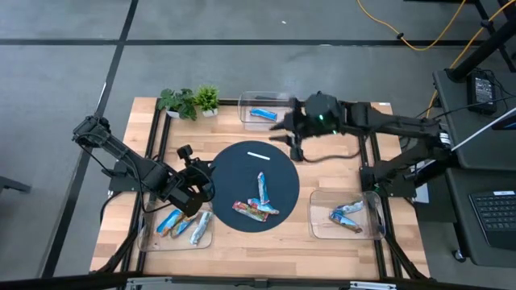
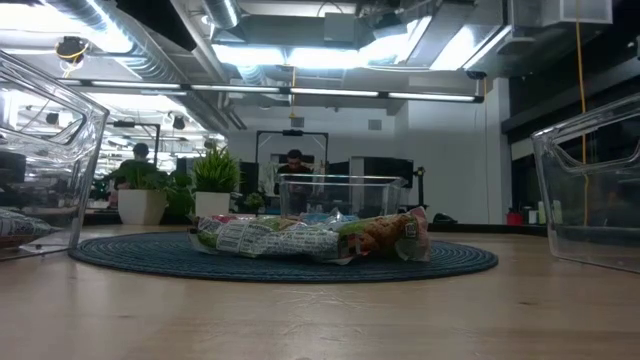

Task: Pick and place Granola Bars by type
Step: Put the red granola bar into the top transparent bin

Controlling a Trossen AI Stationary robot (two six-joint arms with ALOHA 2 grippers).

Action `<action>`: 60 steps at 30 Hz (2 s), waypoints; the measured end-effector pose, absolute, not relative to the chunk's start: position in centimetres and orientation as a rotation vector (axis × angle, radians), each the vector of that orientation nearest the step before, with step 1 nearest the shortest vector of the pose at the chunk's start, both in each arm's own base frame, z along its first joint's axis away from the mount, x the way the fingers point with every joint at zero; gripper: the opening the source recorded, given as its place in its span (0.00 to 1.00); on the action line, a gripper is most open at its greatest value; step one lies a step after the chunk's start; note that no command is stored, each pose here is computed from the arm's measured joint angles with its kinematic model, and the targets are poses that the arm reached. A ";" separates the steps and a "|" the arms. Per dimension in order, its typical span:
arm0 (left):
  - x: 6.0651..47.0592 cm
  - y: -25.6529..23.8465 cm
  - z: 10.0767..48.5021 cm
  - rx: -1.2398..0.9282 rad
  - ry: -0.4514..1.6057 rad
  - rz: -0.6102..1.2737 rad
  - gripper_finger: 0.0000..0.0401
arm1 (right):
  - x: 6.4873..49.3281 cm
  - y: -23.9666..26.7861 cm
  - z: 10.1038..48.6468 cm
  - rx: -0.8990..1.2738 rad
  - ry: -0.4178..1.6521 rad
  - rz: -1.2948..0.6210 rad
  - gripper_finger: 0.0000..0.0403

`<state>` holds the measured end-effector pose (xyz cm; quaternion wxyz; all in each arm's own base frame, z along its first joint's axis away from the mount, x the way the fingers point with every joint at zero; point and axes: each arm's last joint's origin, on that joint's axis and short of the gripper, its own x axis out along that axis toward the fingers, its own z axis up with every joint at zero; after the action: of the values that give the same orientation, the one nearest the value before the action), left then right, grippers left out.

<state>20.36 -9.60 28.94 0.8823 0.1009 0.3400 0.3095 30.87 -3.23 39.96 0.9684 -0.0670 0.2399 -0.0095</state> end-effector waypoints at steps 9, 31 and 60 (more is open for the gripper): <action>20.3 -9.6 28.9 0.211 0.708 0.644 0.19 | 31.7 -4.0 41.3 -0.173 0.440 0.006 0.32; 20.3 -9.8 28.8 0.169 0.763 0.591 0.19 | 34.0 4.2 38.3 0.008 0.550 -0.125 0.32; 20.5 -9.9 28.9 0.154 0.739 0.590 0.19 | 37.7 3.2 28.3 0.295 0.997 -0.422 0.33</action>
<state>20.49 -9.91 28.86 0.8874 0.0740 0.3556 0.2840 37.70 3.22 28.27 0.8466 0.1398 0.4729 -0.2001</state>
